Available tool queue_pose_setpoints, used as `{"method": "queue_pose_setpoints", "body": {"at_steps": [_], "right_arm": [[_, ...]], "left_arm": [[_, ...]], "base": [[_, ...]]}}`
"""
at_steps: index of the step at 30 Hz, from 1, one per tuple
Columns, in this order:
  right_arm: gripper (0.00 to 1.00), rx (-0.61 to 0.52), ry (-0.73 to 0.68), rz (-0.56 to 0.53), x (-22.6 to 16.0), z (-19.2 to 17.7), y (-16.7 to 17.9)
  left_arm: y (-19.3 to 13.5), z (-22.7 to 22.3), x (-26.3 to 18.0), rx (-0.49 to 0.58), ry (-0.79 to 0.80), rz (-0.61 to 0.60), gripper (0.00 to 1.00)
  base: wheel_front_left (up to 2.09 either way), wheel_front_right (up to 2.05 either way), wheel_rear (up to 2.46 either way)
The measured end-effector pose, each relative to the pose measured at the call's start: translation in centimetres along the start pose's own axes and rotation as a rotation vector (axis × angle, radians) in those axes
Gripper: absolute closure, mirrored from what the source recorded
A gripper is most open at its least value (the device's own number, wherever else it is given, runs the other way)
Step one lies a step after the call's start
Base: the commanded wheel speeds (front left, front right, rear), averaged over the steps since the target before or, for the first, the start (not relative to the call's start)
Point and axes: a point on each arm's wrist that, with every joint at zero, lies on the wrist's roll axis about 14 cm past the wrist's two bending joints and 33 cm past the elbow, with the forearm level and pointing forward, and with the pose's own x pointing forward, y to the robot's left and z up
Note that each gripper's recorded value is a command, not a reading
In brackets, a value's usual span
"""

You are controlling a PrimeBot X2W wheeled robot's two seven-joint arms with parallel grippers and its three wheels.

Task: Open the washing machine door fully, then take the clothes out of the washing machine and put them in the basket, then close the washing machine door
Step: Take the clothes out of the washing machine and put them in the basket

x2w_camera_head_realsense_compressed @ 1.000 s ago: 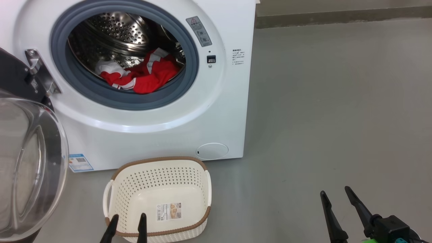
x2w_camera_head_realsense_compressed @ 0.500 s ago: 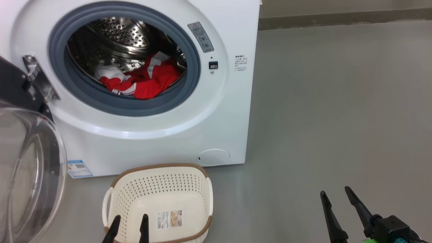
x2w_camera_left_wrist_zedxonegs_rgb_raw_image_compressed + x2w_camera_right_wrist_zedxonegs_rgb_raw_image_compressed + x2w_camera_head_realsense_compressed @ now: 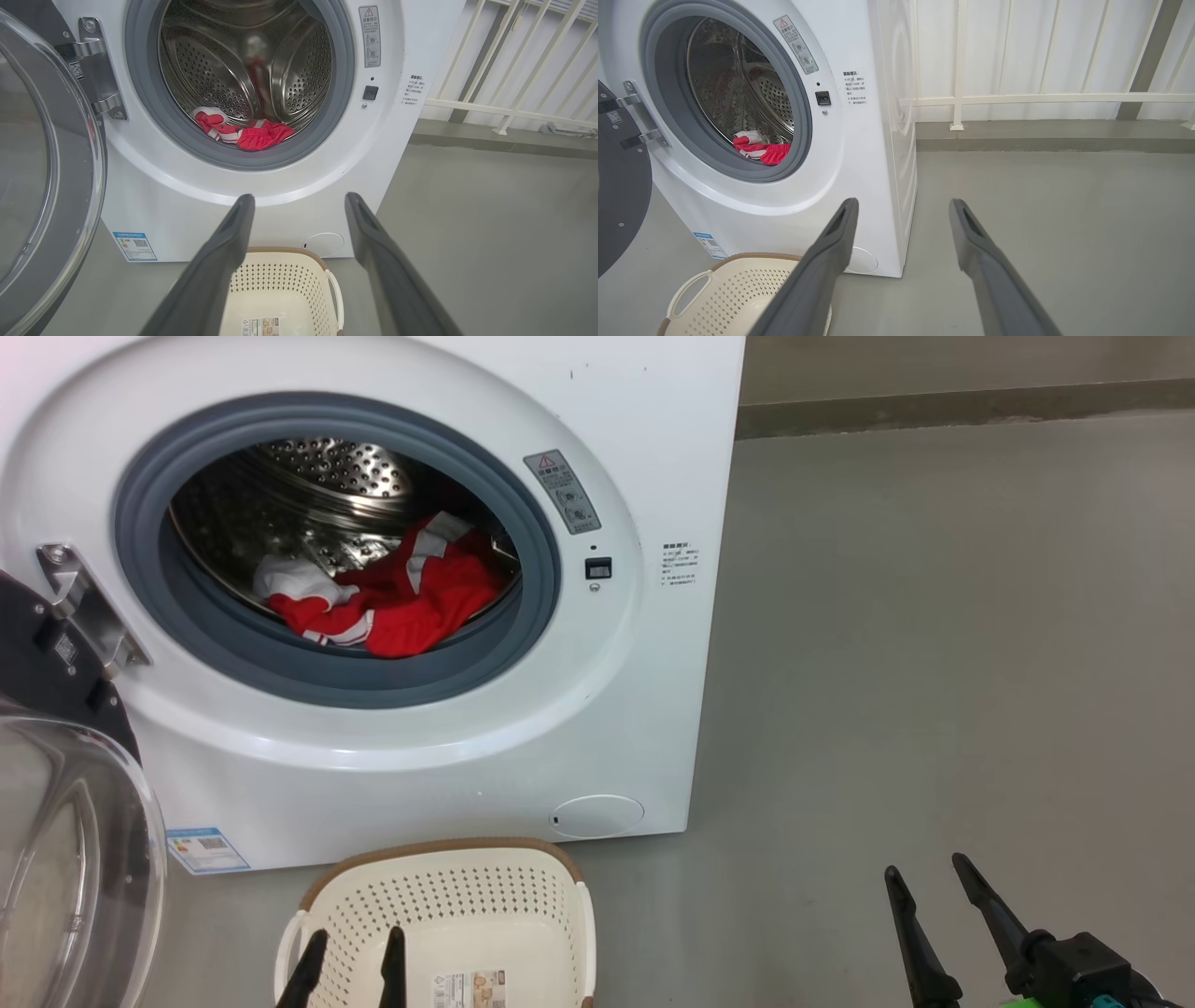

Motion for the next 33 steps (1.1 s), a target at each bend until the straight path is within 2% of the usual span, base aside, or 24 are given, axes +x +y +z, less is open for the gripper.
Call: {"method": "queue_pose_setpoints", "body": {"at_steps": [33], "right_arm": [[0.00, 0.001, 0.024, -0.002, 0.11, -0.72, -0.05]], "left_arm": [[-0.22, -0.74, 0.45, 0.013, 0.017, -0.004, 0.00]], "base": [[0.00, 0.00, 0.00]]}}
